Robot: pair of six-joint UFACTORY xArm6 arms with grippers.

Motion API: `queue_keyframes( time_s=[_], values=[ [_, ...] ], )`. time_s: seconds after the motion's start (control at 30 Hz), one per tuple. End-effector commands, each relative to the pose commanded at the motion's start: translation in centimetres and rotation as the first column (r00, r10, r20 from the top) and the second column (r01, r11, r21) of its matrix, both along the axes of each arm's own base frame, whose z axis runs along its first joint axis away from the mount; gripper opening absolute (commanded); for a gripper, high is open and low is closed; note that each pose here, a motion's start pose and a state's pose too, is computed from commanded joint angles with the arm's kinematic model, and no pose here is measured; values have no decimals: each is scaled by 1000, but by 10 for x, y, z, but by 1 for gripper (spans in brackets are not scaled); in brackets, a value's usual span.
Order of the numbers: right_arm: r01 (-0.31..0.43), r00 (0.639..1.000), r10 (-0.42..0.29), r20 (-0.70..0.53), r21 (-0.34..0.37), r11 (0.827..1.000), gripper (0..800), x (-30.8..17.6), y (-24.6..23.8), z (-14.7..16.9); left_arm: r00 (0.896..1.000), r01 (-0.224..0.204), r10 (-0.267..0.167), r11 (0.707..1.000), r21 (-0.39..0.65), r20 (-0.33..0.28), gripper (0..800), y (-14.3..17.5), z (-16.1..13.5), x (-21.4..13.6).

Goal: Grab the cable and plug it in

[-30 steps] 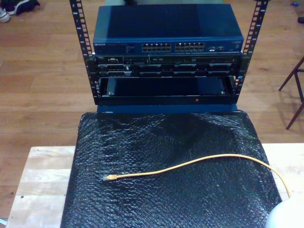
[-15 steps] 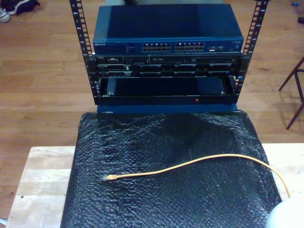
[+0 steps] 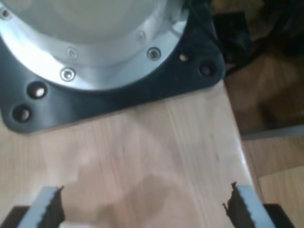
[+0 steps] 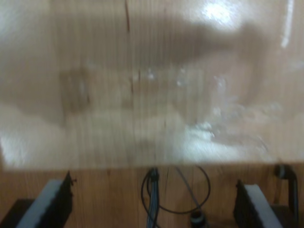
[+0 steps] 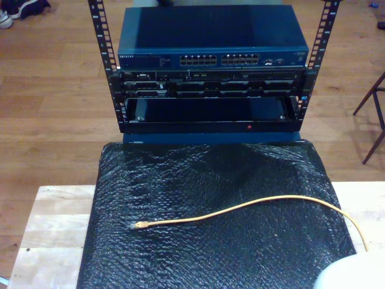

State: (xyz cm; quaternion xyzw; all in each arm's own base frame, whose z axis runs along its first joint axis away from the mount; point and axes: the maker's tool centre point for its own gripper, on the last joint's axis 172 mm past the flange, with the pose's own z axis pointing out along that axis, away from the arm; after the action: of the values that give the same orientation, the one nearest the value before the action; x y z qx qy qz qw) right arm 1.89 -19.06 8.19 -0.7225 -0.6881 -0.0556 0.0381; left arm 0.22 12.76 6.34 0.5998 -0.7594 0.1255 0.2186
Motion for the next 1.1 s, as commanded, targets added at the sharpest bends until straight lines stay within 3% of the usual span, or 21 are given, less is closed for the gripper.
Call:
queue_keyframes(
  time_s=[0.17,0.33,0.5,0.67,1.1],
  values=[
    [56,998,-56,-3,17,998,800,3,-13,45,1000,-14,13,999,-32,-19,800,6,28,1],
    [119,993,-119,-5,12,993,800,7,-27,86,999,13,-15,999,-45,-42,800,9,48,10],
    [159,986,-161,32,47,986,800,41,-37,123,997,-3,0,999,-44,-80,800,12,63,17],
    [219,975,-222,18,113,969,800,75,-40,151,997,-13,7,997,-70,-79,800,3,77,36],
    [268,963,-263,-58,303,915,800,167,7,188,992,-12,3,997,-76,-124,800,-20,126,101]
  ],
)
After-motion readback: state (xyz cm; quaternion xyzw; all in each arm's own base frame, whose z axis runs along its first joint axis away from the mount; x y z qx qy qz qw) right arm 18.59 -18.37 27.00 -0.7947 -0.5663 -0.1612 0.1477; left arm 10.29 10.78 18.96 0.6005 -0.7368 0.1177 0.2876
